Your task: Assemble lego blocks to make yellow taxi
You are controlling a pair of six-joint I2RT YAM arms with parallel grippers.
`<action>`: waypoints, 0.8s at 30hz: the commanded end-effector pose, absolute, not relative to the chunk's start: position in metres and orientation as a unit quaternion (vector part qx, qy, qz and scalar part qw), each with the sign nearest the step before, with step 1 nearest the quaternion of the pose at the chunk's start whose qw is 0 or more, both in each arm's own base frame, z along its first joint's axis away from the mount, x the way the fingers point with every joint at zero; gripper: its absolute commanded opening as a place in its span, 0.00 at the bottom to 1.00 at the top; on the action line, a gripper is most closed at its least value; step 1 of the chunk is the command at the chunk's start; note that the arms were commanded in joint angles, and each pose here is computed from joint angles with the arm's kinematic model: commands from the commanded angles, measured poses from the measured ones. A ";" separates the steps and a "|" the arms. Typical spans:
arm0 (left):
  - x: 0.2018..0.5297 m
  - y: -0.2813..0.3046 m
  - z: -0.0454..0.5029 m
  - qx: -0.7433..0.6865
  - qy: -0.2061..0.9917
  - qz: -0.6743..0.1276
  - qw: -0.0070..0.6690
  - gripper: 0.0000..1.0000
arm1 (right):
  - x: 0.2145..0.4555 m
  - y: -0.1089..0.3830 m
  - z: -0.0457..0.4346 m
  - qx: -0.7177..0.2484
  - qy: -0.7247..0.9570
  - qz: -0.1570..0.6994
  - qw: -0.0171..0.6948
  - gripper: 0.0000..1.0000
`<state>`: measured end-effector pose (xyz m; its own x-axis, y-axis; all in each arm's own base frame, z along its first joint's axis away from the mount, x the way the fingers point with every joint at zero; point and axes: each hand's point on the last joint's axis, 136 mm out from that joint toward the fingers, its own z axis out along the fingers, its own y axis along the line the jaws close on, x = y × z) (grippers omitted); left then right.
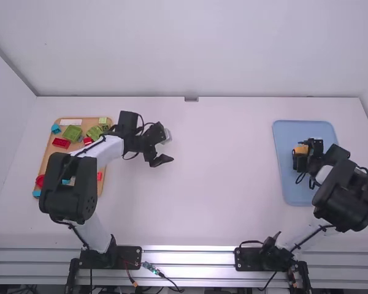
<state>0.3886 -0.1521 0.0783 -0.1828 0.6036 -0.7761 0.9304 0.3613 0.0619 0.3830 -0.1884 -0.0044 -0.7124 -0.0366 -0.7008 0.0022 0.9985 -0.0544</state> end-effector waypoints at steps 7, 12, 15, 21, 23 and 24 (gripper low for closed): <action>0.410 -0.133 0.072 0.404 0.822 -0.188 0.354 0.99 | 0.375 -0.197 -0.006 0.062 0.942 -0.081 0.320 0.99; 0.425 -0.117 0.075 0.313 0.866 -0.163 0.354 0.99 | 0.373 -0.185 0.018 0.051 0.955 -0.087 0.279 0.99; 0.434 -0.103 0.076 0.246 0.893 -0.135 0.353 0.99 | 0.370 -0.173 0.035 0.040 0.963 -0.082 0.255 0.99; 0.435 -0.074 0.079 0.137 0.927 -0.081 0.339 0.99 | 0.366 -0.135 0.066 0.001 0.976 -0.061 0.210 0.99; 0.432 -0.073 0.082 0.123 0.931 -0.075 0.334 0.99 | 0.366 -0.122 0.075 0.001 0.978 -0.051 0.204 0.99; 0.429 -0.071 0.085 0.117 0.933 -0.070 0.333 0.99 | 0.367 -0.113 0.080 0.001 0.978 -0.046 0.202 0.99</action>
<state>0.4310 -0.0792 0.0687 -0.7390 0.2500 -0.6256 0.3680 0.9276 -0.0641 0.3559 -0.1227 0.0571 -0.9346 -0.0184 -0.3552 0.0120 0.9965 -0.0832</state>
